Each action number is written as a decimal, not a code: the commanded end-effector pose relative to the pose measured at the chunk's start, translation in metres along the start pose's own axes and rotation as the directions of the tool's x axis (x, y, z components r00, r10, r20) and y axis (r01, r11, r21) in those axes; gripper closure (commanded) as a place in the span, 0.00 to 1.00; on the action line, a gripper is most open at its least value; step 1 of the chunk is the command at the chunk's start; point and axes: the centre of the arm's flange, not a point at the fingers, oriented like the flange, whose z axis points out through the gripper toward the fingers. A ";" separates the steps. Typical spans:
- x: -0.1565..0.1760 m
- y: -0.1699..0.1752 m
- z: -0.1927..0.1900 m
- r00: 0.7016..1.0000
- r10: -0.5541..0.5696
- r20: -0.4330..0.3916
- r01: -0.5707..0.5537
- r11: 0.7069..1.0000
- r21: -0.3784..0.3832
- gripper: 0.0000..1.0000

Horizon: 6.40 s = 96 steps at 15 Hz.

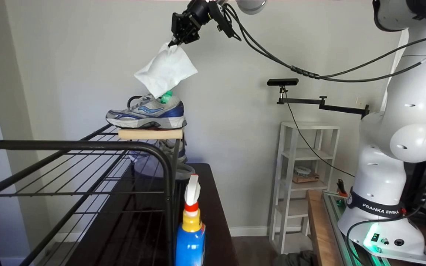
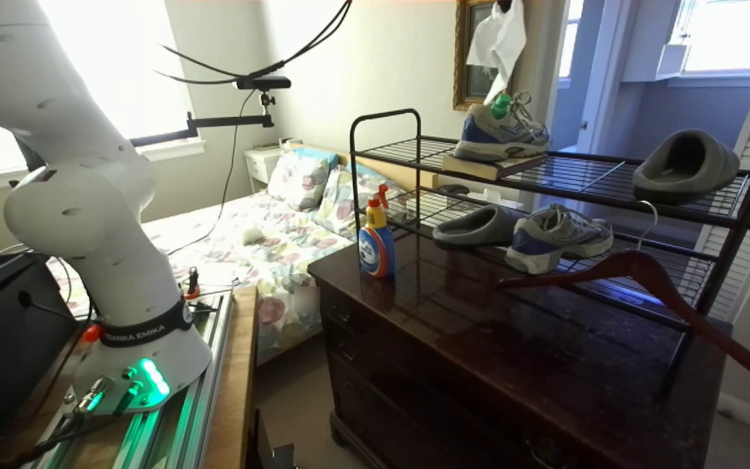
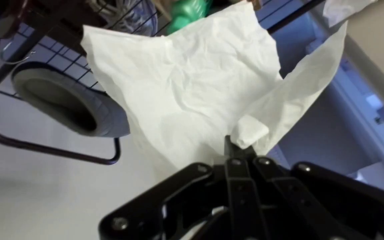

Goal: Move the tissue to the right then move the slipper to the left

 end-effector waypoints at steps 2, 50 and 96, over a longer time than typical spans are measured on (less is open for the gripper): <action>0.070 0.059 -0.012 0.972 0.195 -0.129 -0.208 0.973 -0.100 1.00; 0.178 0.231 0.175 0.885 0.400 -0.238 -0.437 0.889 -0.132 1.00; 0.101 0.186 0.263 0.697 0.693 -0.186 -0.712 0.635 -0.300 1.00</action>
